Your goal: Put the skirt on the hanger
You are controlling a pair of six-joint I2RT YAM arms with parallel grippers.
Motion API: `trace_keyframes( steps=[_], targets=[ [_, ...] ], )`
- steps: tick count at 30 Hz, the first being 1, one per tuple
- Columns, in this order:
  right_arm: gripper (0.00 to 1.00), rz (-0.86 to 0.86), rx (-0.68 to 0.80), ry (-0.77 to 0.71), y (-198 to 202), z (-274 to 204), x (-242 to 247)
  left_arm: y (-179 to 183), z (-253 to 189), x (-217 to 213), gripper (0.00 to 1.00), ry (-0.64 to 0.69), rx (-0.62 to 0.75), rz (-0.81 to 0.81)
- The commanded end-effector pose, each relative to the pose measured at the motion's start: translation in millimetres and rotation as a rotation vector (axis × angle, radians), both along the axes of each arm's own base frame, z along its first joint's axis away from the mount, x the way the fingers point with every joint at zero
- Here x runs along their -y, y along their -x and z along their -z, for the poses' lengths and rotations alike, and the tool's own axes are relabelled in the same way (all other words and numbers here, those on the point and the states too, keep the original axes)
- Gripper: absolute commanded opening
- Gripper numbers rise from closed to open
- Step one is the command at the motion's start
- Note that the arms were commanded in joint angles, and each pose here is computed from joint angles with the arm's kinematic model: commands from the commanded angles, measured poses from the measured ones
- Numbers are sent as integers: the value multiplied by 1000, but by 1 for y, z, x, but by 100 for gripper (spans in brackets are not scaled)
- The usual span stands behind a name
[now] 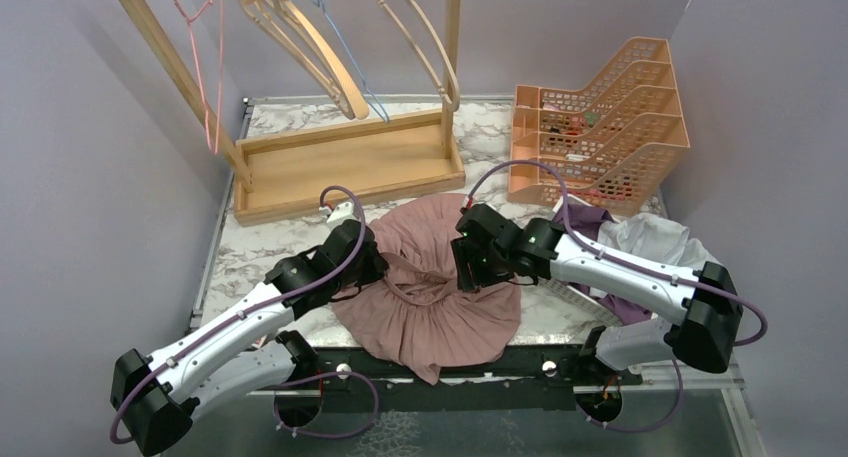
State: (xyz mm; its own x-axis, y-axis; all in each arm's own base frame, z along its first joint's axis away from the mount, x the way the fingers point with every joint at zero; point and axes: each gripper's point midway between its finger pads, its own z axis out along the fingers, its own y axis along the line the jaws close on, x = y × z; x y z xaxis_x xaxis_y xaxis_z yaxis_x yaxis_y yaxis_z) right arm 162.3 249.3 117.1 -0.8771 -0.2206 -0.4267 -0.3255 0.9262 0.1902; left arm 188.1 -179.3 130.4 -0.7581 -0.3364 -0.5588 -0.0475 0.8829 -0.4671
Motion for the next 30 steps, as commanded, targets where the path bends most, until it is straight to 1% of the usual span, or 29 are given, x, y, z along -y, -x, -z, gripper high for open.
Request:
trace_keyframes(
  steps=[1,4,9,12,16,18,20,24,29,30],
  targets=[
    [53,320,53,122,-19,12,29,-7,-1,-6,22,-41,15,-22],
    [48,385,30,112,-18,18,26,-7,2,-8,23,-51,6,-35],
    [45,439,-2,141,-12,33,32,-8,4,-11,27,-56,4,-47],
    [46,444,-21,128,-9,33,30,-9,3,-14,31,-65,10,-54],
    [51,427,-30,8,-11,14,9,-10,4,-18,32,-77,8,-59],
    [52,442,-23,-20,-14,7,4,-11,6,-21,34,-90,8,-65],
    [52,481,-9,-9,-18,9,8,-12,6,-24,35,-99,11,-73],
    [50,599,-1,90,-19,27,27,-15,6,-29,39,-113,11,-87],
    [49,606,-21,135,-17,39,29,-17,11,-33,41,-126,-5,-95],
    [47,601,-27,138,-16,41,29,-18,12,-33,39,-129,-10,-92]
  ],
)
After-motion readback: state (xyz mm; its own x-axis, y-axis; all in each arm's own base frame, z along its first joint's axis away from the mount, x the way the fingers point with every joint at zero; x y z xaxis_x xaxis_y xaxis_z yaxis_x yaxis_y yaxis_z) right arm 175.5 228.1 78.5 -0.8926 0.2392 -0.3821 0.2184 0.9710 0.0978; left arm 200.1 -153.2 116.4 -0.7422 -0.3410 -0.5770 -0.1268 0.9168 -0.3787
